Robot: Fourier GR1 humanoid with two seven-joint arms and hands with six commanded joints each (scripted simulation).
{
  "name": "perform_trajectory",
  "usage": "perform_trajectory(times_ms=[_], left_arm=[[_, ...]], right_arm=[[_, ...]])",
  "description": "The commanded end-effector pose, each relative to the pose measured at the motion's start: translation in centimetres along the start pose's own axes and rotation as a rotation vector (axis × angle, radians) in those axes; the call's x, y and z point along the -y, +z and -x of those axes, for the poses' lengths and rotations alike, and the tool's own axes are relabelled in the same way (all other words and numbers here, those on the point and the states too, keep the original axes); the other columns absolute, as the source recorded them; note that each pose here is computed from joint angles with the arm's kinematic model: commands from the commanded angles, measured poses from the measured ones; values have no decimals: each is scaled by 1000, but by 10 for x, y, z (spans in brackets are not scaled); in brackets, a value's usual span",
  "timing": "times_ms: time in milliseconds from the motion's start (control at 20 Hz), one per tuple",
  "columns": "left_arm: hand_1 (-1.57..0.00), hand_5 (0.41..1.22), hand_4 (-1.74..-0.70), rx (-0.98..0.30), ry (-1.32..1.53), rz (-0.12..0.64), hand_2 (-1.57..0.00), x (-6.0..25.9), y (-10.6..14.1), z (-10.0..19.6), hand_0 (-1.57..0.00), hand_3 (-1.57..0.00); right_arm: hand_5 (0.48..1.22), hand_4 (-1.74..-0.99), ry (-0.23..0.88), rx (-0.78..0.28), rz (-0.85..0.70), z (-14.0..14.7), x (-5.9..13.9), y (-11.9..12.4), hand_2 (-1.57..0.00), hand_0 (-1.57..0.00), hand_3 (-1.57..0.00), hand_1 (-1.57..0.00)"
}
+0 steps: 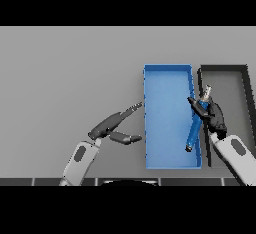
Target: Pick up the blue pipe and place it into the blue bin.
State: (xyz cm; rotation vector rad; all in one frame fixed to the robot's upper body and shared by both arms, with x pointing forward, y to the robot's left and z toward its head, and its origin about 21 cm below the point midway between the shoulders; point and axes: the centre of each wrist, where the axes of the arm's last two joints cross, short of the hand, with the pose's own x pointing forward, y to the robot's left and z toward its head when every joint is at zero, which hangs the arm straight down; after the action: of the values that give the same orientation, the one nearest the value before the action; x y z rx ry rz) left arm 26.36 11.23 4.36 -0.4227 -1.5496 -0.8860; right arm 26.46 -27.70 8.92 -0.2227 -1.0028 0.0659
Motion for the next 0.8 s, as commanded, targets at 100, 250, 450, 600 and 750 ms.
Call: perform_trajectory(times_ms=[100,250,450,600,750], left_arm=[[1,429,-884,-3,10,4,1,0,-4,-3,1,1],[1,426,-886,8,7,2,1,-1,0,-3,1,1],[1,428,-885,-5,4,-1,1,2,-3,-3,1,1],[1,429,-887,6,9,-4,1,3,0,0,1,1],[1,431,-887,10,1,-9,1,4,2,-1,1,1]], right_arm=[[1030,-1142,173,-32,-73,-8,-2,3,-224,-245,-131,-223],[898,-1078,213,-93,-80,-2,-2,1,-114,-125,-67,-114],[787,-1051,307,-137,-100,-1,-9,-1,-46,-51,-27,-46],[713,-1036,310,-135,-91,0,-12,-3,-23,-25,-13,-23],[672,-1022,318,-147,-94,0,-14,-3,-11,-13,-6,-11]])
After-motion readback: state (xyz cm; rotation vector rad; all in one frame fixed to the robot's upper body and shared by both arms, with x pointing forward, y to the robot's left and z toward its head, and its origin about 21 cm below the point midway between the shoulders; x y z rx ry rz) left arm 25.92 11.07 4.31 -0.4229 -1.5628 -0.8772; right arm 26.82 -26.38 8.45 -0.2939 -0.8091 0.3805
